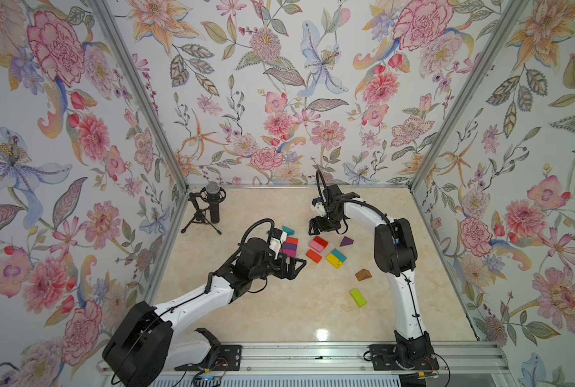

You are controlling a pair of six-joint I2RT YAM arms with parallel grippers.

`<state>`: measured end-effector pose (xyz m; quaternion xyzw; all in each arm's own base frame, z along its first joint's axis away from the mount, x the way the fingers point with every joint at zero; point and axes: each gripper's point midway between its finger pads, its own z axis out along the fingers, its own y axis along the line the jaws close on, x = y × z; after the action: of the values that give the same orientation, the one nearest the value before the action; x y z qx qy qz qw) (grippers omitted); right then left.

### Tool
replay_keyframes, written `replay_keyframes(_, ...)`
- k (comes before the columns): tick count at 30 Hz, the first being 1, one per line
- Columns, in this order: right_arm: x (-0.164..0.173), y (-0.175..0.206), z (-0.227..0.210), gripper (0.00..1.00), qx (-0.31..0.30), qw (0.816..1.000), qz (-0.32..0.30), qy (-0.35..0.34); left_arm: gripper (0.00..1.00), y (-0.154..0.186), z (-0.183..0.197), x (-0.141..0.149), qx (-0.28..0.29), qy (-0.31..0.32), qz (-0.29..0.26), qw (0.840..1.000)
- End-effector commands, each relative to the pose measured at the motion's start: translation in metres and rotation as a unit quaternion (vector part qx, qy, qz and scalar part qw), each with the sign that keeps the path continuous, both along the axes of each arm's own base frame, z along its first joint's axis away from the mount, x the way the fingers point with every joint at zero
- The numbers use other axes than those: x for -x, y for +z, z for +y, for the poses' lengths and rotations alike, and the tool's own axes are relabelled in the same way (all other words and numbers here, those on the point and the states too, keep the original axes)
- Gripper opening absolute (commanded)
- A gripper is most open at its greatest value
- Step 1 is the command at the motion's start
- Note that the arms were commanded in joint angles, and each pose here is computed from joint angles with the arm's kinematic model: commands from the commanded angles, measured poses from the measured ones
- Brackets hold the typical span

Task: Assemble a piece of candy with building blocks
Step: Move the building block to the center of the board.

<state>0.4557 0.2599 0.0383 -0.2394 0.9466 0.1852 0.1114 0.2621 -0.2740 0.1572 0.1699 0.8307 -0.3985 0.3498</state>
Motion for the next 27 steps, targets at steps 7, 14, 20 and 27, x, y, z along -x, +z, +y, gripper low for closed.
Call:
replay_keyframes(7,0.035,-0.012,0.026,0.82,-0.021,0.998,0.047,0.037,0.99,-0.010,0.012,-0.005,-0.004,0.020,0.006,1.000)
replay_keyframes(14,0.049,-0.016,0.034,0.81,-0.017,0.997,0.055,0.049,0.99,-0.009,0.021,-0.005,-0.005,0.028,0.004,1.000)
replay_keyframes(20,0.058,-0.013,0.043,0.80,-0.019,0.996,0.057,0.061,0.99,-0.010,0.026,-0.005,-0.006,0.033,0.006,0.999)
replay_keyframes(27,0.071,-0.014,0.049,0.79,-0.028,0.995,0.067,0.075,0.99,-0.014,0.030,-0.006,-0.009,0.039,0.008,0.999)
